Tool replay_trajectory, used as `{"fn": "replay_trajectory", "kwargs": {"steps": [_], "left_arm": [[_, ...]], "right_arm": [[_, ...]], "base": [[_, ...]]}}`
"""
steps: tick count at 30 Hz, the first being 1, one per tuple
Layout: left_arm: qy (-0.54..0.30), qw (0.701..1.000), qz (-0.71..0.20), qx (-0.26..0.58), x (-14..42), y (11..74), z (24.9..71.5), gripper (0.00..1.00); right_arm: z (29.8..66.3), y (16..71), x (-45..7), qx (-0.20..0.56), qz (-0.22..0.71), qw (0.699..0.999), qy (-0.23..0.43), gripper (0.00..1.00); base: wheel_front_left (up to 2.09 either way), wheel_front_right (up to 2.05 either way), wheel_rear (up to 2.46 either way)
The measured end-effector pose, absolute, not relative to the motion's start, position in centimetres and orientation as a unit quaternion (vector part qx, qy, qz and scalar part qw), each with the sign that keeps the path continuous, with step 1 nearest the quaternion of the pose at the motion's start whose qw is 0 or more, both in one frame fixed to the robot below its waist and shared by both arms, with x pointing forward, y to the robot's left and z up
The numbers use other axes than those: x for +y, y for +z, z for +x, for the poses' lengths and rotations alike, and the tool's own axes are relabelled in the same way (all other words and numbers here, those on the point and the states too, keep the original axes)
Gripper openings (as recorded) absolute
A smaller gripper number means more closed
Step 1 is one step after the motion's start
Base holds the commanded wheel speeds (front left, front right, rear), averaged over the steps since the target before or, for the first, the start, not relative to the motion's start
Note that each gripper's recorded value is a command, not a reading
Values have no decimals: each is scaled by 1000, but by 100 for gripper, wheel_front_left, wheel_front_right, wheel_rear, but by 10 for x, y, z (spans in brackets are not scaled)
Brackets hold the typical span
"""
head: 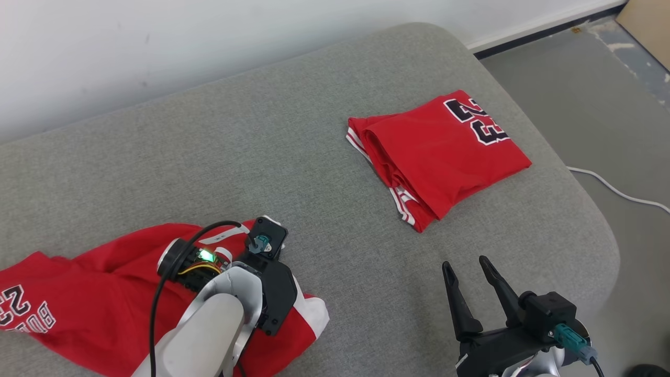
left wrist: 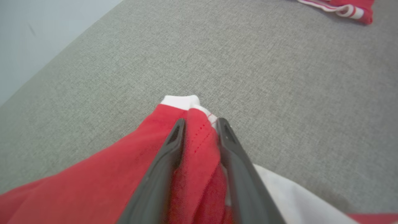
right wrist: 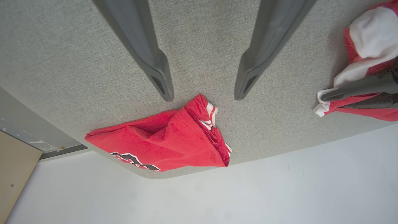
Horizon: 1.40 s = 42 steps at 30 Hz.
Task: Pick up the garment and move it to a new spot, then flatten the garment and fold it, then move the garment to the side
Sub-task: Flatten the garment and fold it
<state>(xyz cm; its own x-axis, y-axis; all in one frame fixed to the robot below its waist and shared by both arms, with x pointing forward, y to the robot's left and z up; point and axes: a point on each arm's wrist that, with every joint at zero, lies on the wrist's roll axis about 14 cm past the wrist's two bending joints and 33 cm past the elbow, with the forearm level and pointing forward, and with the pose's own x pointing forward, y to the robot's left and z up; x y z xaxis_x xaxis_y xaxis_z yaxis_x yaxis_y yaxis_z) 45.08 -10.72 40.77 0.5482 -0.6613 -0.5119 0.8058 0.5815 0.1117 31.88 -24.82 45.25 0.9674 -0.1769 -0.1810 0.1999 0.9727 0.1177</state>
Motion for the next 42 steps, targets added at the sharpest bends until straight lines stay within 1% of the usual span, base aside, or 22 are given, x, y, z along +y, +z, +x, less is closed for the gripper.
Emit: {"fn": "replay_trajectory", "kwargs": {"steps": [6, 10, 11, 14, 16, 21, 24, 26, 28, 32, 33, 34, 35, 36, 42], "left_arm": [[-418, 869, 160, 210, -101, 412, 450, 0], [-424, 884, 121, 155, -113, 446, 459, 0], [-424, 884, 121, 155, -113, 446, 459, 0], [-433, 895, 67, 87, -128, 493, 466, 0], [-443, 895, 32, 26, -140, 536, 470, 0], [-445, 886, -53, -121, -145, 643, 473, 0], [-434, 879, -111, -165, -135, 684, 468, 0], [-424, 877, -145, -171, -126, 694, 464, 0], [-408, 883, -169, -156, -115, 685, 461, 0], [-337, 913, -213, -80, -73, 629, 465, 0], [-292, 930, -221, -25, -45, 585, 465, 27], [-292, 930, -221, -25, -45, 585, 465, 27], [-267, 938, -223, 2, -30, 562, 464, 69], [-215, 950, -225, 41, 2, 526, 460, 100], [-95, 963, -236, 90, 77, 471, 445, 100]], "right_arm": [[326, 455, -240, 81, 67, 991, -79, 100], [332, 457, -235, 78, 67, 992, -68, 100], [332, 457, -235, 78, 67, 992, -68, 100], [335, 457, -229, 79, 66, 993, -58, 100], [338, 458, -226, 78, 66, 993, -52, 100], [342, 460, -220, 74, 67, 994, -41, 100], [343, 461, -217, 73, 67, 994, -37, 100], [345, 460, -214, 74, 68, 994, -32, 100], [348, 461, -211, 74, 65, 995, -25, 100], [356, 461, -197, 76, 63, 995, -3, 100], [360, 461, -189, 77, 63, 995, 11, 100], [360, 461, -189, 77, 63, 995, 11, 100], [363, 461, -185, 78, 63, 995, 17, 100], [367, 461, -177, 79, 61, 995, 31, 100], [379, 463, -155, 80, 58, 993, 65, 100]], "base": [[0, 0, 0], [0, 0, 0], [0, 0, 0], [0, 0, 0], [0, 0, 0], [0, 0, 0], [0, 0, 0], [0, 0, 0], [0, 0, 0], [0, 0, 0], [0, 0, 0], [0, 0, 0], [0, 0, 0], [0, 0, 0], [0, 0, 0]]}}
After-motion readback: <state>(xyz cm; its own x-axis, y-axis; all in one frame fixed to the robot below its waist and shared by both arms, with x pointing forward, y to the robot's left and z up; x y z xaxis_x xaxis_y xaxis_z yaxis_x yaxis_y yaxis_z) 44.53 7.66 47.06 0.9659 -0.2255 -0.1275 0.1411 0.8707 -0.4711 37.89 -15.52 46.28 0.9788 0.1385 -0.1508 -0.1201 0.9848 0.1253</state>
